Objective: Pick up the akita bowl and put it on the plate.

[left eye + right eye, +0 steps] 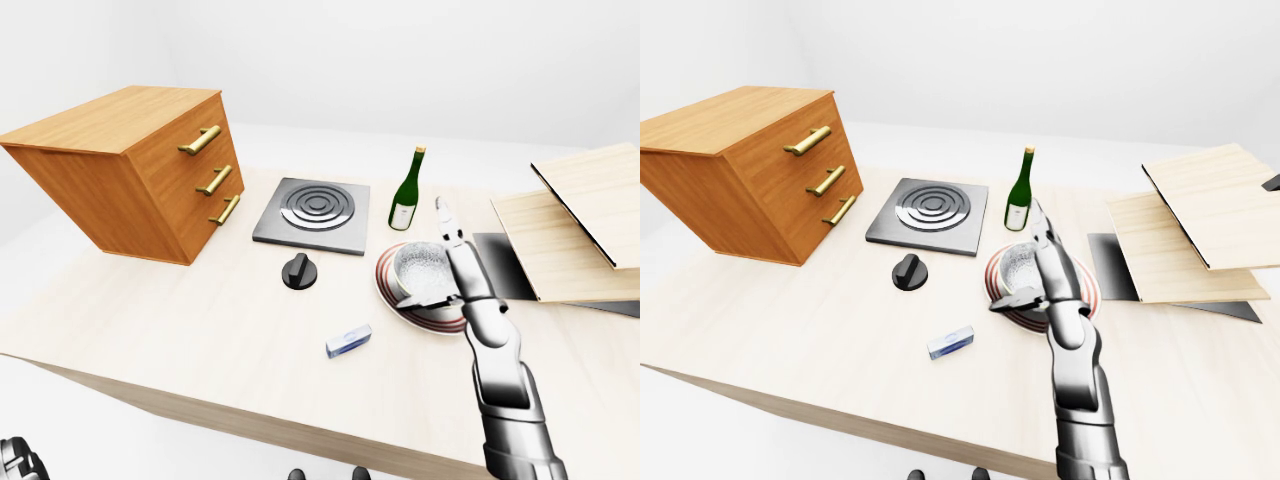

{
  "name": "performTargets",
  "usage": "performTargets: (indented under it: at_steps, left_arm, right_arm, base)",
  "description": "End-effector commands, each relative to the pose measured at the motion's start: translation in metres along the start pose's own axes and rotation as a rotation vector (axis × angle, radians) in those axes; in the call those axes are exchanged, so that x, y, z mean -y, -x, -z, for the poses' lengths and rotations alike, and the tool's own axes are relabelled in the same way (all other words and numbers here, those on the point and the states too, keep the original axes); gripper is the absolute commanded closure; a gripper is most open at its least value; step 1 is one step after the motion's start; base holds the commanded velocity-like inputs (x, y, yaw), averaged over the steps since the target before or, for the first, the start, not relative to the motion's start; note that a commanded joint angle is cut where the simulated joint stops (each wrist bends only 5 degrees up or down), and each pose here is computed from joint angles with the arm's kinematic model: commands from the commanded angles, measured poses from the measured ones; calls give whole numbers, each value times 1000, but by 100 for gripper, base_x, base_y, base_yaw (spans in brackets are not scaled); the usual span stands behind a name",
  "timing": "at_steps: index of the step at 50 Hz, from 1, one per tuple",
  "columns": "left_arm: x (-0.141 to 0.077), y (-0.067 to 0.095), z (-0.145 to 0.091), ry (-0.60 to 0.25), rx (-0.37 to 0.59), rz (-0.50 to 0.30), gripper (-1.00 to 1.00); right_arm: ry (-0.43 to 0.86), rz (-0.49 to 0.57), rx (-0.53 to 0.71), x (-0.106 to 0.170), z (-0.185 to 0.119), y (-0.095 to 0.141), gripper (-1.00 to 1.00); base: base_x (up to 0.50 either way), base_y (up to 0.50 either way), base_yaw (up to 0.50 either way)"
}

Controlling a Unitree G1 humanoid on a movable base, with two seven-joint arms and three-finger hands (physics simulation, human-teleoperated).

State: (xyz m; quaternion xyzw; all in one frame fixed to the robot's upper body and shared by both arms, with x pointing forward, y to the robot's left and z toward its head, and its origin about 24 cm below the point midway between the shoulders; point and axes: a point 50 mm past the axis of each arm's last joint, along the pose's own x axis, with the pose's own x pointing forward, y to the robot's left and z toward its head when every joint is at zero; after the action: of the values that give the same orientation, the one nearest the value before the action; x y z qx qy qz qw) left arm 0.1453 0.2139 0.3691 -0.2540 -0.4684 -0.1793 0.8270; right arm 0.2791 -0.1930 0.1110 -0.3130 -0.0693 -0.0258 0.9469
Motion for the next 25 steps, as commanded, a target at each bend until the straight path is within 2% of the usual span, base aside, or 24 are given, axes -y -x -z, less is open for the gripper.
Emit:
performTargets:
  at_steps: [1,5,9,15,16,18,25]
  left_arm:
    - [1,0,0,0,-2,3,-100]
    - [1,0,0,-1,-2,3,-100]
    - [0,0,0,-1,-3,2,-100]
    - [1,0,-1,-2,-3,2,-100]
    - [1,0,-1,-2,-3,4,-100]
    - [0,0,-1,-3,-3,2,-100]
    - [0,0,-1,-4,-2,0,-100]
  right_arm:
    - [-242,-25,141,7,-24,2,-100]
    - [-288,-25,149,7,-24,2,-100]
    - [-417,-11,191,13,-28,3,-100]
    - [-639,42,255,25,-33,4,-100]
    - [-733,69,283,31,-34,4,-100]
    - [-804,83,297,35,-34,4,-100]
    - [-803,51,234,25,-25,2,-100]
  base:
    - [0,0,0]
    - [0,0,0]
    - [0,0,0]
    - [0,0,0]
    - [0,0,0]
    - [0,0,0]
    - [0,0,0]
